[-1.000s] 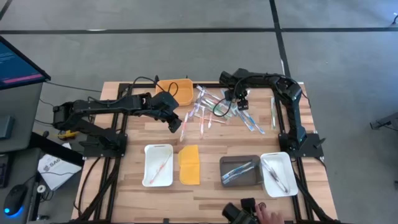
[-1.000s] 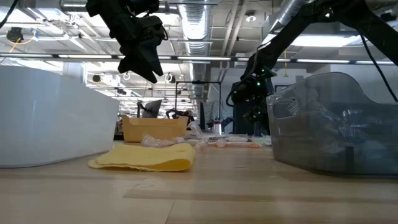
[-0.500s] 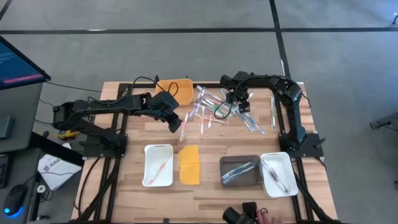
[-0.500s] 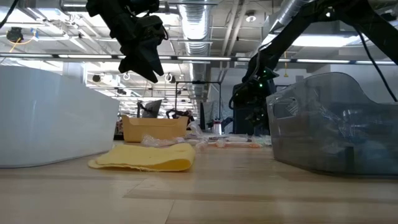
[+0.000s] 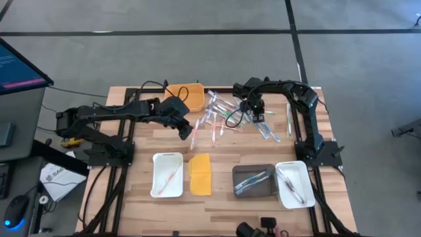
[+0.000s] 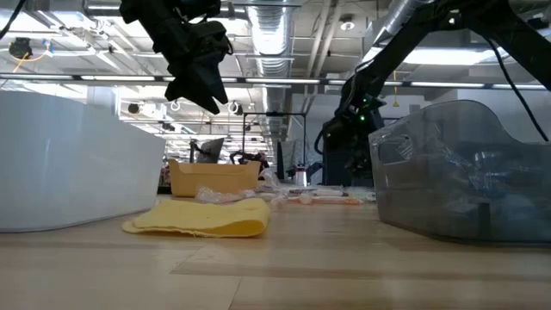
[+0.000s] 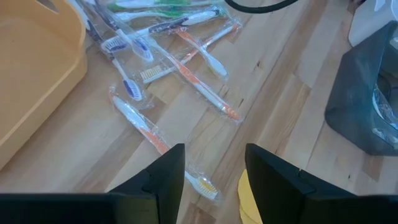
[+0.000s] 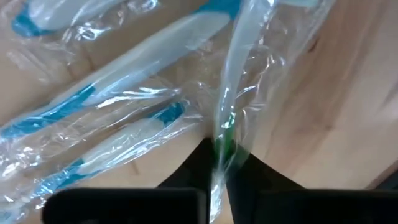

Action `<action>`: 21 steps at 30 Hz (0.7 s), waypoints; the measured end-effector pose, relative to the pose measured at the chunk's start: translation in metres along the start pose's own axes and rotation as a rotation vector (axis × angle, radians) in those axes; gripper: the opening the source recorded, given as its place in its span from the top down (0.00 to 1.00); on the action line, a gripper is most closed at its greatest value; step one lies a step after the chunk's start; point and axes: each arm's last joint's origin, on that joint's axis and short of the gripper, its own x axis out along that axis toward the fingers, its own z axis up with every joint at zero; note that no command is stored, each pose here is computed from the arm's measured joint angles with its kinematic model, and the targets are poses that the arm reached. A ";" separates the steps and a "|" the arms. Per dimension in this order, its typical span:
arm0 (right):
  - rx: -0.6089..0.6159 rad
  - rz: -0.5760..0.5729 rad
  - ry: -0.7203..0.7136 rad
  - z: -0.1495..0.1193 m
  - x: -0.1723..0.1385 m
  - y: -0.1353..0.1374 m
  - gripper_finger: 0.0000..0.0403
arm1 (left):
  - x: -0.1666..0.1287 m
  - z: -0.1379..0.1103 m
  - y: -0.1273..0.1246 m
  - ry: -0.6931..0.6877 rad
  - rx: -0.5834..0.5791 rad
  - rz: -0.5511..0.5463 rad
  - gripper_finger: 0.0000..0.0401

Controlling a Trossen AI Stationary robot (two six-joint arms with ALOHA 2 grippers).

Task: Pick & Place Toothbrushes
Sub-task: Put the green toothbrush into the yellow bin

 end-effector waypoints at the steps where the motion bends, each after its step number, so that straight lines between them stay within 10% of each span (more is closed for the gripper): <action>1: 0.007 0.007 0.009 -0.001 0.000 0.001 0.92 | 0.000 0.000 0.000 0.000 -0.001 0.001 0.59; 12: 0.172 0.000 0.034 -0.003 -0.049 0.000 0.95 | -0.028 0.007 0.009 -0.123 -0.038 0.034 0.59; 21: 0.193 -0.171 -0.393 0.027 -0.152 0.006 0.97 | -0.068 0.013 0.027 -0.310 -0.102 0.127 0.59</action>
